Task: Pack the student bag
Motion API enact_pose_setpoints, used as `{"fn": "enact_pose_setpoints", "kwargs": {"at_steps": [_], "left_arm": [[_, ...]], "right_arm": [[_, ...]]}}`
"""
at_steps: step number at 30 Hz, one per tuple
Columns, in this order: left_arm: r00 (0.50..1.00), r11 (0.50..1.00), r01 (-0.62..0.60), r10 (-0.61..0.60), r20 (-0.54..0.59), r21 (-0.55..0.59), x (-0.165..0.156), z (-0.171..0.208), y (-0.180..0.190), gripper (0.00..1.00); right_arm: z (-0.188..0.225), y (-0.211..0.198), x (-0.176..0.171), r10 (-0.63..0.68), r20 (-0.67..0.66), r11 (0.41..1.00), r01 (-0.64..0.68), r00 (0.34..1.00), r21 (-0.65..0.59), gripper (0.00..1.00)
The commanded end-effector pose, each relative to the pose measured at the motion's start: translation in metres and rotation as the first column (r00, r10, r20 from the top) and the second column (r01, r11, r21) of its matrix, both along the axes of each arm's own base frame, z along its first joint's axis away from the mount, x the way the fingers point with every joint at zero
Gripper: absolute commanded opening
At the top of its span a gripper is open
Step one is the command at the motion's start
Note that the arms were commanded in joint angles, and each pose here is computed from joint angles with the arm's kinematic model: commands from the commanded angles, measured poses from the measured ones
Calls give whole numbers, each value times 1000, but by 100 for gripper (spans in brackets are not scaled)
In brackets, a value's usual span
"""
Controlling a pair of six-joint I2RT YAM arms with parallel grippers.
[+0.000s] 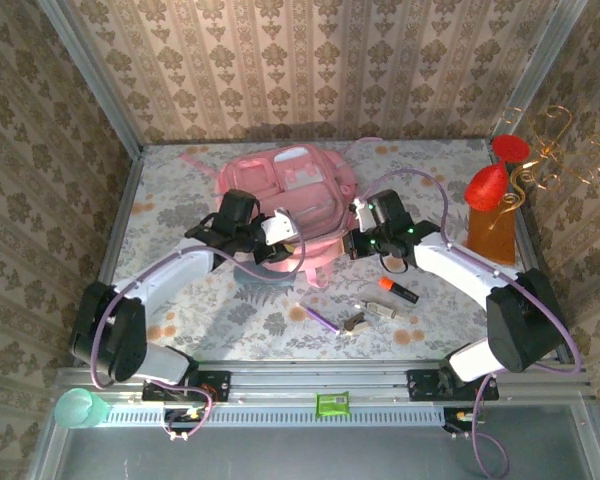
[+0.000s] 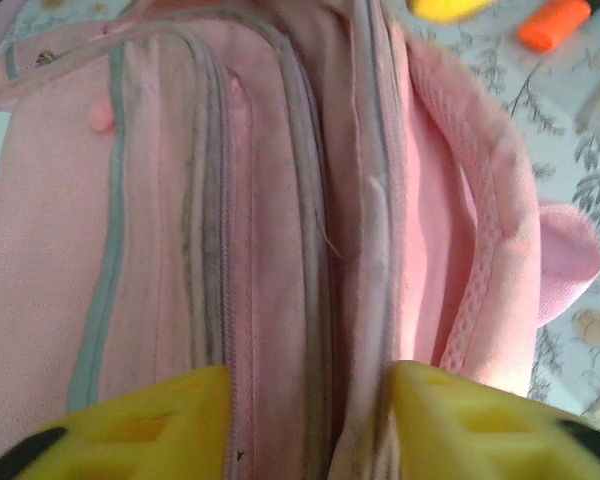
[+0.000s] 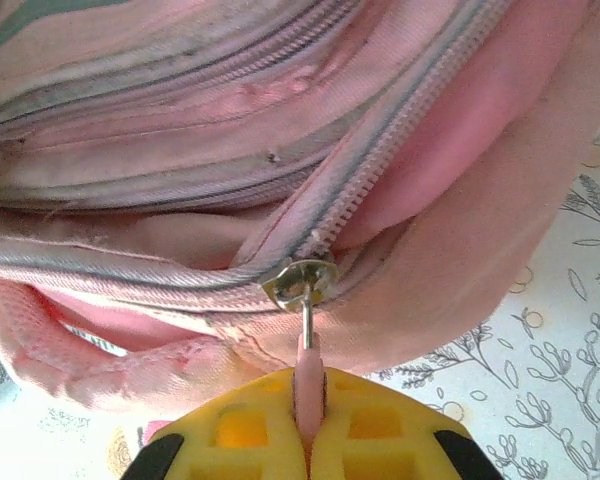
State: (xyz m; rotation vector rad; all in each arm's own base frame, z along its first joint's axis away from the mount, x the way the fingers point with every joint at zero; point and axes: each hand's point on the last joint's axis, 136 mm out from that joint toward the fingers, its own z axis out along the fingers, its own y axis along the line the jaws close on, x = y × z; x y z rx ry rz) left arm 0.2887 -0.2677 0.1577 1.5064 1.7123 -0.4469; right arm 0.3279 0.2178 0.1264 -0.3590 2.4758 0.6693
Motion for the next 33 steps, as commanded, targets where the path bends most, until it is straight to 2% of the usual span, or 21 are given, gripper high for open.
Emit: {"fn": "enact_pose_setpoints", "kwargs": {"at_steps": [1, 4, 10, 13, 17, 21, 22, 27, 33], "left_arm": [[999, 992, 53, -53, 4, -113, -18, 27, -24, 54], [995, 990, 94, -95, -6, -106, -25, 28, -42, 54], [990, 990, 137, -138, -40, -21, -23, 12, -67, 50], [988, 989, 147, -147, -56, -1, -20, 6, -75, 43], [985, 988, 155, -153, -81, 20, -18, -1, -76, 23], [984, 988, 151, -147, -96, 27, -21, -4, -65, 2], [985, 989, 145, -142, -97, 25, -21, -4, -60, 0], [987, 990, 139, -138, -86, 1, -29, 0, -39, 0], [988, 989, 145, -146, -56, -29, -41, -3, -26, 0]], "right_arm": [[34, 23, -8, 64, 81, 990, -73, 995, 118, 0], [48, 30, -15, 88, 117, 981, -107, 989, 164, 0], [60, 42, -27, 125, 156, 964, -157, 980, 213, 0], [63, 47, -35, 146, 168, 959, -181, 975, 219, 0], [60, 45, -39, 146, 176, 961, -182, 973, 209, 0], [45, 22, -32, 81, 148, 986, -101, 986, 134, 0], [39, 15, -28, 52, 129, 990, -68, 990, 122, 0], [6, -32, -11, -109, 29, 994, 109, 994, -2, 0], [-3, -59, 12, -229, 28, 966, 231, 973, -119, 0]]}}
